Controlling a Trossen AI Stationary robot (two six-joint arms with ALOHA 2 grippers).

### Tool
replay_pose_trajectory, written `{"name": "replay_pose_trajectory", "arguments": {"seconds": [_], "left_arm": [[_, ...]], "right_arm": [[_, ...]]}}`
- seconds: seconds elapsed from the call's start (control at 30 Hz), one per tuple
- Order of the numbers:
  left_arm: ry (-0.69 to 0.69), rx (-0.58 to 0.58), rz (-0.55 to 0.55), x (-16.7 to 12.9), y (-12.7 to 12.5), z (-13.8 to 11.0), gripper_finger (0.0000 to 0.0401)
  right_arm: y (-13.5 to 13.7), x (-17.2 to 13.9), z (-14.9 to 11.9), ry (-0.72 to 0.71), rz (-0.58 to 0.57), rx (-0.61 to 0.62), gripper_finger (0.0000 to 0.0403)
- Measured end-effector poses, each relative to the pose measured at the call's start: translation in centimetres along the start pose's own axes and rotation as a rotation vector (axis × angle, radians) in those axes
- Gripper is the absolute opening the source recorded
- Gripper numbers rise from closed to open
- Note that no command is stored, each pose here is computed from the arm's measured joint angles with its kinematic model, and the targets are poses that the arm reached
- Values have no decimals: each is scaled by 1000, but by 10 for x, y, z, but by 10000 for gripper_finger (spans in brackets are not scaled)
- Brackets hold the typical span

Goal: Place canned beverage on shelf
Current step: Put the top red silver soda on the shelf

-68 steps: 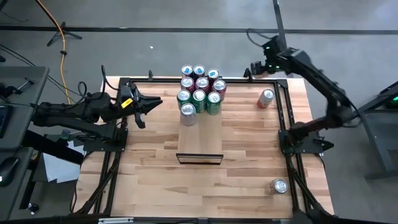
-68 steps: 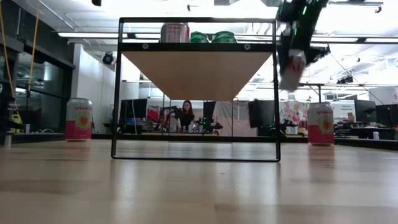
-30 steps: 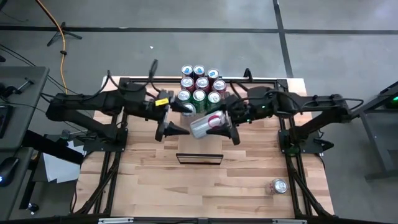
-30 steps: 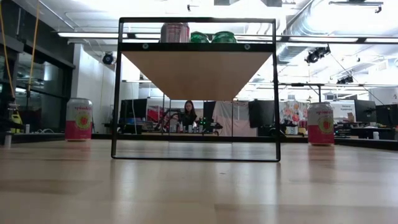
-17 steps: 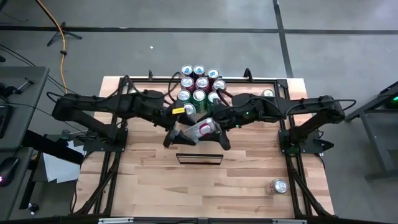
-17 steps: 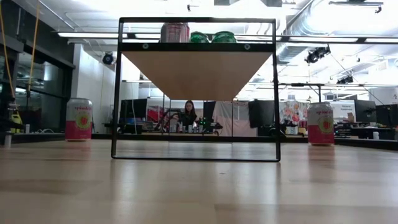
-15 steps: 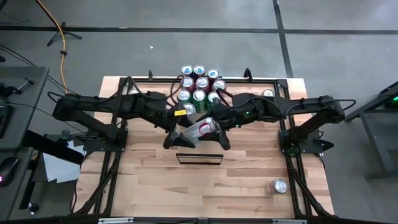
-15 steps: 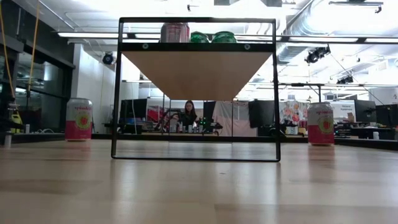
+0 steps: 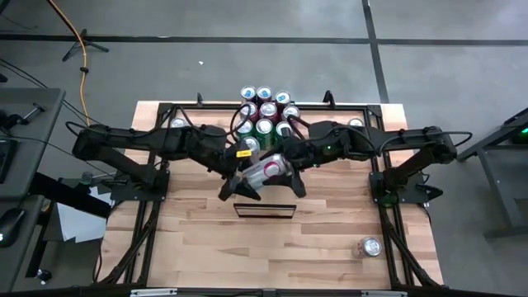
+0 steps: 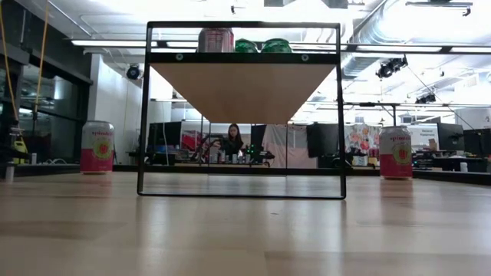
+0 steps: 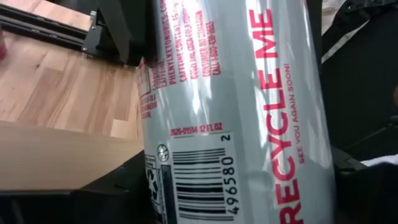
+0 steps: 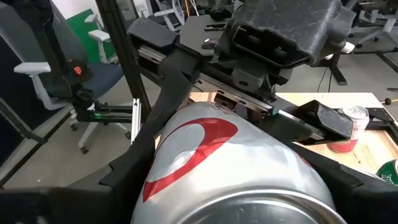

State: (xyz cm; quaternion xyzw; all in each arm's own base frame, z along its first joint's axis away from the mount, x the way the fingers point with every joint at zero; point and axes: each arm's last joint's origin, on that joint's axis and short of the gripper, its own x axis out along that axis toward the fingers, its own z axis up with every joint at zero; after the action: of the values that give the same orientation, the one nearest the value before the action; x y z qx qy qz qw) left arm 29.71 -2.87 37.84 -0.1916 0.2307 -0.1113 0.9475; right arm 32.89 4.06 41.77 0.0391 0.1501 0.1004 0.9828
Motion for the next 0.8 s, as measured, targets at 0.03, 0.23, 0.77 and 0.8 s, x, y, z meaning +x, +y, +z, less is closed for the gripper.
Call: {"name": "replay_pose_trajectory", "arguments": {"seconds": [0.03, 0.23, 0.77, 0.8], "left_arm": [[-1, 0, 5, 0, 0, 0, 236], [-3, 23, 27, 0, 1, 0, 236], [-5, 68, 234, -48, -3, -6, 236], [-25, 75, 241, -51, -5, -6, 236]], "right_arm": [[0, 0, 0, 0, 3, -1, 289], [0, 0, 0, 2, -1, -11, 322], [-6, -58, 9, 22, -87, 94, 385], [-5, -61, 9, 32, -90, 100, 385]]}}
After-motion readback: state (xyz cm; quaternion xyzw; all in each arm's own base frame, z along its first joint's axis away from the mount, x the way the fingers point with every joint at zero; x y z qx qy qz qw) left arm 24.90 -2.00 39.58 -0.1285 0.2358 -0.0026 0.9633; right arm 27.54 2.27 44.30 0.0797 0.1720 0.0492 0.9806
